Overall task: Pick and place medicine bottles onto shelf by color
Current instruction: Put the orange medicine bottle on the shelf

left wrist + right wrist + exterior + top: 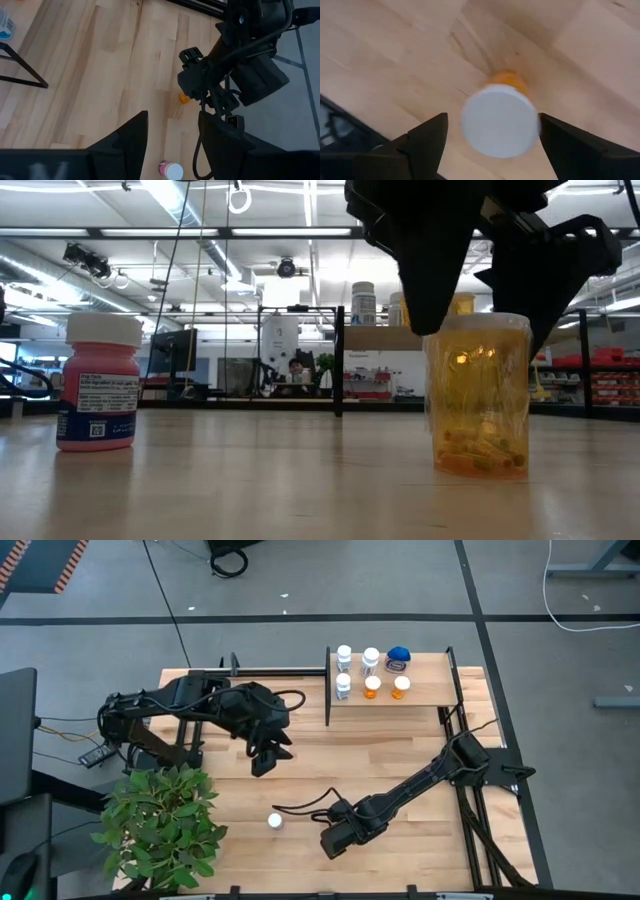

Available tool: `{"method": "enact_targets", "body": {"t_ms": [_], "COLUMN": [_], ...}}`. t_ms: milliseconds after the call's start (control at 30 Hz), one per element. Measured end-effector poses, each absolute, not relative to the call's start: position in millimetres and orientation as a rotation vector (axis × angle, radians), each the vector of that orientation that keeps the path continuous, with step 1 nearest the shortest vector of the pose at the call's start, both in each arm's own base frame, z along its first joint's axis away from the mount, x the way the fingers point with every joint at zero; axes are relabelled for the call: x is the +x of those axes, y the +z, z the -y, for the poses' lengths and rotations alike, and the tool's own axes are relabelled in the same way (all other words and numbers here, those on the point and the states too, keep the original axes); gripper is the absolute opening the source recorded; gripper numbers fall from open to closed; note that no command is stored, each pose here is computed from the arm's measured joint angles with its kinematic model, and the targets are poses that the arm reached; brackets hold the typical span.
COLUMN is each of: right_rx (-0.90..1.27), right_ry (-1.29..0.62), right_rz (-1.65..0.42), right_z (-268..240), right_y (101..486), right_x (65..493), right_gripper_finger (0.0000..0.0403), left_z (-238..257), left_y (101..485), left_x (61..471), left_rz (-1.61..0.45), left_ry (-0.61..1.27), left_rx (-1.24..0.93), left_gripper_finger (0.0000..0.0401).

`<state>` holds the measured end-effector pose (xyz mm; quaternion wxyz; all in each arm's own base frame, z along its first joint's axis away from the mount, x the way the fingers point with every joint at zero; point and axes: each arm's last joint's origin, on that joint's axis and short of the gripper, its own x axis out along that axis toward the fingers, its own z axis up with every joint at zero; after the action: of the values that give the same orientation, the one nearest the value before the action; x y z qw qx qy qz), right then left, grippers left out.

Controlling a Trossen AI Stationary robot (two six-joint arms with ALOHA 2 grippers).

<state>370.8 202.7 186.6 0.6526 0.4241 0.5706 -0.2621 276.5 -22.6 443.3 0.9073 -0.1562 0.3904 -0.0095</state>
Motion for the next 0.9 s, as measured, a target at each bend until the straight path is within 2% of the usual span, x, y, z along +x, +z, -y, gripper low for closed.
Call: {"method": "enact_targets", "body": {"t_ms": [167,533,767,900], "right_rx": [0.973,0.962,0.944,0.933], "right_ry": [-0.6,-0.592,-0.581,-0.618], "right_rz": [-1.292,-1.299,-1.368,-1.395], "right_z": [-203,-203,-201,-190], "right_y": [186,186,190,207], "right_x": [371,371,366,357], "right_gripper_finger": [0.0297,0.0222,0.023,0.0231], "left_z": [24,24,24,24], "left_y": [443,443,443,443], "left_x": [276,276,276,276], "left_rz": [-0.806,-0.805,-0.805,-0.805], "left_ry": [-0.024,-0.025,-0.032,-0.04], "left_rx": [-0.316,-0.314,-0.299,-0.28], "left_gripper_finger": [0.0183,0.0178,0.0177,0.0177]}}
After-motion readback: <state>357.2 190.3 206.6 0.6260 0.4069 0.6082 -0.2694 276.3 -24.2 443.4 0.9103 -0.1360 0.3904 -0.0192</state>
